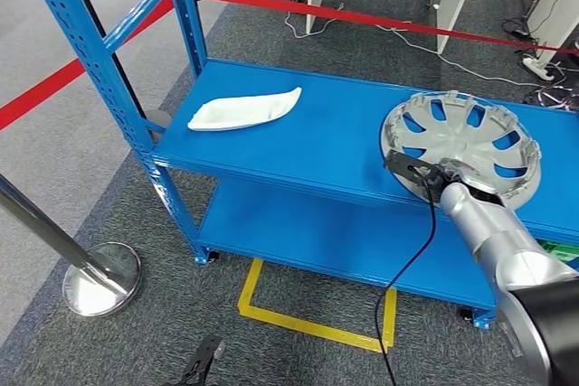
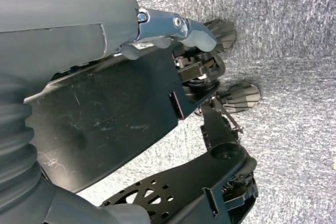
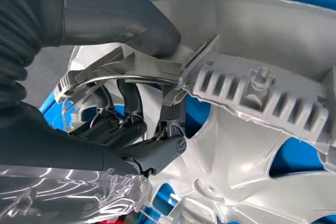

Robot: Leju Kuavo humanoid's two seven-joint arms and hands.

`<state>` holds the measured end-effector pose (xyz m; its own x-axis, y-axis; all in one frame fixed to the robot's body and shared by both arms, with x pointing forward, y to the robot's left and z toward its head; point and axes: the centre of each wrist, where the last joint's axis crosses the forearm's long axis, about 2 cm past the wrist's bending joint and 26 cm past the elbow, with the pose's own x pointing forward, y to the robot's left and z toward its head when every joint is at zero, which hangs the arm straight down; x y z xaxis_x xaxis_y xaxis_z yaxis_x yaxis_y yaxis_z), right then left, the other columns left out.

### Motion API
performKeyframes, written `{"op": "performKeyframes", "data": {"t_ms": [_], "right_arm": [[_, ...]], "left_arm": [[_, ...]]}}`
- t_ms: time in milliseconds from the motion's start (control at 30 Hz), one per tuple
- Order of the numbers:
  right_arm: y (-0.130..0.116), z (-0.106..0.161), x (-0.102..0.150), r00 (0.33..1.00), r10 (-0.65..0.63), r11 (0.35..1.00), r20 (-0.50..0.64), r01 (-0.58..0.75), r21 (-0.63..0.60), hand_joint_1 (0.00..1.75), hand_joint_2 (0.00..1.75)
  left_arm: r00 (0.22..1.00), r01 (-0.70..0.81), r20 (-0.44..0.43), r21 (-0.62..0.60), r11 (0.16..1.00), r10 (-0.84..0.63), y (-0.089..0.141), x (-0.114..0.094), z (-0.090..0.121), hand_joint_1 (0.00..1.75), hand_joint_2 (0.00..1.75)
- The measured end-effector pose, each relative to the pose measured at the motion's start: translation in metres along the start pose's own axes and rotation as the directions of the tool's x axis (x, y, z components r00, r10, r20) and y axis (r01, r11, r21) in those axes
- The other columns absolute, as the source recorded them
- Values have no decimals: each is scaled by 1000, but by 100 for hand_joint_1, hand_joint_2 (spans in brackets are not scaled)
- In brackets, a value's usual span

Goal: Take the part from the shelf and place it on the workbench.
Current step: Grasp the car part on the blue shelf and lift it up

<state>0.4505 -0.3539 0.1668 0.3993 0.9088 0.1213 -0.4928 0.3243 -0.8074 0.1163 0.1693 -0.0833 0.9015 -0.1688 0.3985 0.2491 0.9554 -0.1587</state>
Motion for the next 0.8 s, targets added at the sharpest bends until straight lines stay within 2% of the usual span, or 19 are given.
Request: {"op": "performKeyframes", "data": {"t_ms": [33,67,800], "right_arm": [[0,0,1,1000,-1,1000,2,1,0,175,175],[0,0,2,1000,-1,1000,4,1,0,175,175],[7,0,4,1000,3,1000,0,-3,3,175,175]], "left_arm": [[1000,0,0,0,1000,0,0,0,0,0,131],[1000,0,0,1,1000,0,0,0,0,0,175],[1000,1,-20,5,1000,-1,-1,-2,0,0,175]]}}
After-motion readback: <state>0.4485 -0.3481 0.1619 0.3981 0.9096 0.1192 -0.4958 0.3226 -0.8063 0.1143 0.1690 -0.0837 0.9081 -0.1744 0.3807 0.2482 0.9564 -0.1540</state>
